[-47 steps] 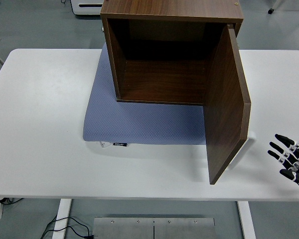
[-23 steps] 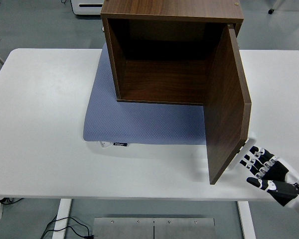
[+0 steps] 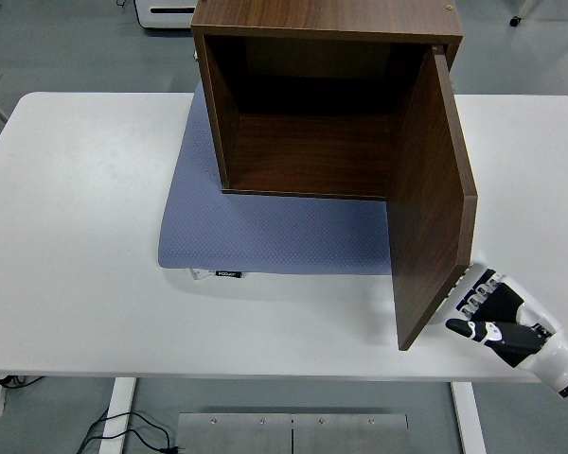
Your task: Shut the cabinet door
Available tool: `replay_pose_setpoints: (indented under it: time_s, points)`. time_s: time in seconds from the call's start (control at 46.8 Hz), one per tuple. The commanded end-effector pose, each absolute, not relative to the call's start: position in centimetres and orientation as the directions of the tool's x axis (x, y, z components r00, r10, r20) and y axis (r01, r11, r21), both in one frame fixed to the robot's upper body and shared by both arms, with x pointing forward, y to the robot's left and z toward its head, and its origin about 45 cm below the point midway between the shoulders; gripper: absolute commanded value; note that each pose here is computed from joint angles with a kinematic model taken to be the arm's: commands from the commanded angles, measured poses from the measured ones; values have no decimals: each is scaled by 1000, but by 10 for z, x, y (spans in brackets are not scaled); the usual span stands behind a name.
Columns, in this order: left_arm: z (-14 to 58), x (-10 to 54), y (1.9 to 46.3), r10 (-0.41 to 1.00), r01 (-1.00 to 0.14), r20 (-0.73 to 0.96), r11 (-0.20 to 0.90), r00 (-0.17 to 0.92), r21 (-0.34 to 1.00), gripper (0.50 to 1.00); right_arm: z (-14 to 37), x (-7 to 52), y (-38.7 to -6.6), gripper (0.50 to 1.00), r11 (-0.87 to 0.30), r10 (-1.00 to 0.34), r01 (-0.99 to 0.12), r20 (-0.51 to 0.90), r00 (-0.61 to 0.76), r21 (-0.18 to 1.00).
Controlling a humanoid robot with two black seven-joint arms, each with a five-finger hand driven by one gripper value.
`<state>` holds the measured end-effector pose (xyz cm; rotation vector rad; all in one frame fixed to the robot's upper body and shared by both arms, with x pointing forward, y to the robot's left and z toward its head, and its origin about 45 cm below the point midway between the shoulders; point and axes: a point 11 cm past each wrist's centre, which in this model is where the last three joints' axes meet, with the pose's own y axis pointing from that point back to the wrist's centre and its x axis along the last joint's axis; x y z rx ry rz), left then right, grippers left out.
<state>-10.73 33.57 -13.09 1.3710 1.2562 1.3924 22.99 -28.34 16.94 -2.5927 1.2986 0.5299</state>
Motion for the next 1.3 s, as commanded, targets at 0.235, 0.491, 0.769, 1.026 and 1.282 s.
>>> replay_pose_setpoints:
  time_s: [0.235, 0.491, 0.769, 1.026, 1.282]
  points:
    - [-131, -107, 336, 975, 99, 201, -191, -97, 977, 1000, 180, 246, -267, 1000, -622, -703, -780, -392, 593, -66]
    - [-131, -107, 336, 975, 99, 201, -191, -97, 977, 1000, 190, 259, -254, 1000, -653, -676, -751, -372, 636, -99]
    - [-131, -107, 336, 975, 99, 201, -191, -97, 977, 1000, 200, 269, -241, 1000, -685, -645, -717, -352, 678, -126]
    - [-131, -107, 336, 975, 99, 201, -191, -97, 977, 1000, 209, 276, -223, 1000, -725, -604, -673, -331, 725, -149]
    - [-131, -107, 336, 975, 99, 201, -191, -97, 977, 1000, 207, 284, -209, 1000, -749, -577, -645, -332, 746, -149]
